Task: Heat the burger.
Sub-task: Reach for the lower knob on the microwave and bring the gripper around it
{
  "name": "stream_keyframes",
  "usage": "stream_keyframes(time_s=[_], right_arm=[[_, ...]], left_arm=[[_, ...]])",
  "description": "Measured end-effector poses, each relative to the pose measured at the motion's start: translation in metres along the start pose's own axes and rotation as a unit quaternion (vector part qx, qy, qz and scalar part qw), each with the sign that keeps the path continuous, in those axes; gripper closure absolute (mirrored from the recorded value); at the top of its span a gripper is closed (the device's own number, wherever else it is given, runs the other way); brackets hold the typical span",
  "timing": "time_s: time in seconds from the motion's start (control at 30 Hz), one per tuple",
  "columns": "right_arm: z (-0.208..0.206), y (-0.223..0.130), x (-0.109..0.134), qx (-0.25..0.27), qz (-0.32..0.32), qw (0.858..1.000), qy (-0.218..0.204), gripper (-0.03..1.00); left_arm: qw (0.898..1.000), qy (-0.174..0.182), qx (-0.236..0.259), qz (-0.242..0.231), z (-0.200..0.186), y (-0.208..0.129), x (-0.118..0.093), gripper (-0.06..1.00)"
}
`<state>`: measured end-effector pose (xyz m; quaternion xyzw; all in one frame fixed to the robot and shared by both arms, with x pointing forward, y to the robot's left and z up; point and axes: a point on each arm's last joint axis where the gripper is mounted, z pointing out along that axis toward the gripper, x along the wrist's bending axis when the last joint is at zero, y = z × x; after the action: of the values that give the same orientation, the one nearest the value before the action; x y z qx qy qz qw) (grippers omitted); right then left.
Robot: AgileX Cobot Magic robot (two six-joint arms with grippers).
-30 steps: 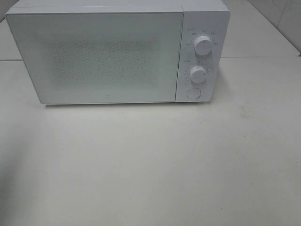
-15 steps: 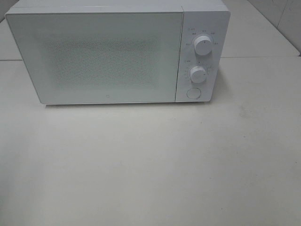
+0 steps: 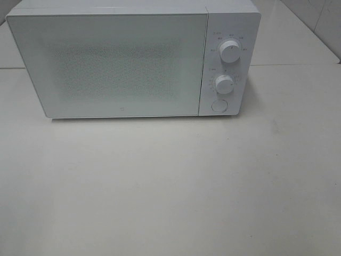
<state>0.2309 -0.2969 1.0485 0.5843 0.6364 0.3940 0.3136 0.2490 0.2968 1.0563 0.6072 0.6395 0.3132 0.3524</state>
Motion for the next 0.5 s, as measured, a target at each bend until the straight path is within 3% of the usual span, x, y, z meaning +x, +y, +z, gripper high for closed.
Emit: stream_keyframes(time_s=[0.5], right_arm=[[0.000,0.000,0.000,0.000,0.000,1.000,0.000,0.21]], left_arm=[[0.998,-0.004,-0.063,0.003,-0.016,-0.010,-0.001,-0.02]])
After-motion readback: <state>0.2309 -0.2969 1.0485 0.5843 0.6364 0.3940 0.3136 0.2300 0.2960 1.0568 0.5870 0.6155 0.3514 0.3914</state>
